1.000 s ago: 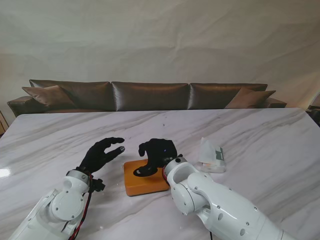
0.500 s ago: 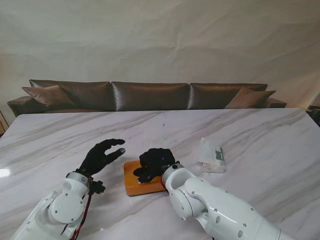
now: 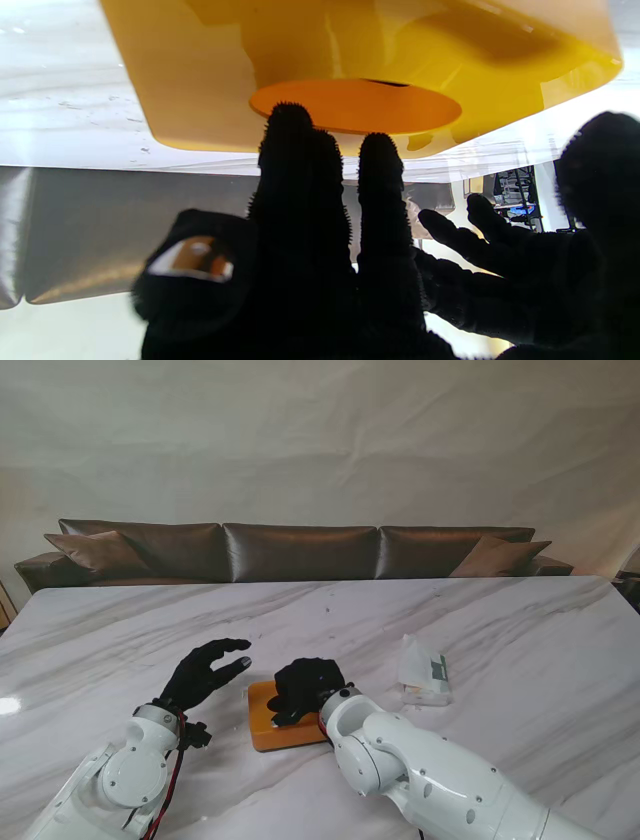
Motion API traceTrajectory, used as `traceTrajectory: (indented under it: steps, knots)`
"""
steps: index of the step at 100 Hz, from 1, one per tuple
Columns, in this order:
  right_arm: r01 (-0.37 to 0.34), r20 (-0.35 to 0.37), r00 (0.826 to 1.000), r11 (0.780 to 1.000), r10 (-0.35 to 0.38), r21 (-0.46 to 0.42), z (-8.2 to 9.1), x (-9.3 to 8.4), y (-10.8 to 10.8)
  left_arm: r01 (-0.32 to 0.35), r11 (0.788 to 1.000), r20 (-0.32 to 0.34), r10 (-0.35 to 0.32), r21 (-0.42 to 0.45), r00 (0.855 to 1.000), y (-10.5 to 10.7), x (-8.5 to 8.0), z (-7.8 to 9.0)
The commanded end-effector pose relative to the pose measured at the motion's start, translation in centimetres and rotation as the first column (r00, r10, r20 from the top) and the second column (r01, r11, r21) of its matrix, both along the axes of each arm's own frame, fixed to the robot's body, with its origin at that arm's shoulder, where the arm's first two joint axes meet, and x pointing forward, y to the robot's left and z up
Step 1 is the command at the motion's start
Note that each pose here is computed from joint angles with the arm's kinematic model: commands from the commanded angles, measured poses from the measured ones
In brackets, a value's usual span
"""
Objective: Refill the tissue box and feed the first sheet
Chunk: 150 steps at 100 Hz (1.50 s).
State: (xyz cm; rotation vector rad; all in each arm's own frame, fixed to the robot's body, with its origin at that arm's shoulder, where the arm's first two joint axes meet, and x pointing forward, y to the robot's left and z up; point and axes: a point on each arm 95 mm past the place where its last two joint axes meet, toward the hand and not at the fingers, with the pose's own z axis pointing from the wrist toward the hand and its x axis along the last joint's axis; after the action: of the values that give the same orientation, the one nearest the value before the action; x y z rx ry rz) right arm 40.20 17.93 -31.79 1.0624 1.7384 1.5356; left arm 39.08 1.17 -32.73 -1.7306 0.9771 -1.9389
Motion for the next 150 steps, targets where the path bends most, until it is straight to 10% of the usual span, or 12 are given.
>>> traceTrajectory:
  steps: [1,124,150]
  knots:
    - [-0.004,-0.048,0.999,0.999,0.003,-0.032,-1.6,-0.4,-0.2,0.011,1.0,-0.012,-0.011,-0.003,1.0,-0.1,-0.1,-0.2]
    - [0.062,0.018,0.998,0.979,-0.06,-0.195,-3.2,-2.9,1.0,0.006,0.999,0.014,-0.005,-0.034,1.0,0.3,-1.2,-0.8]
    - [0.127,0.11,0.987,0.987,-0.116,-0.103,-0.4,-2.7,0.7,0.004,1.0,0.025,-0.003,-0.031,1.0,0.4,-1.4,-0.9]
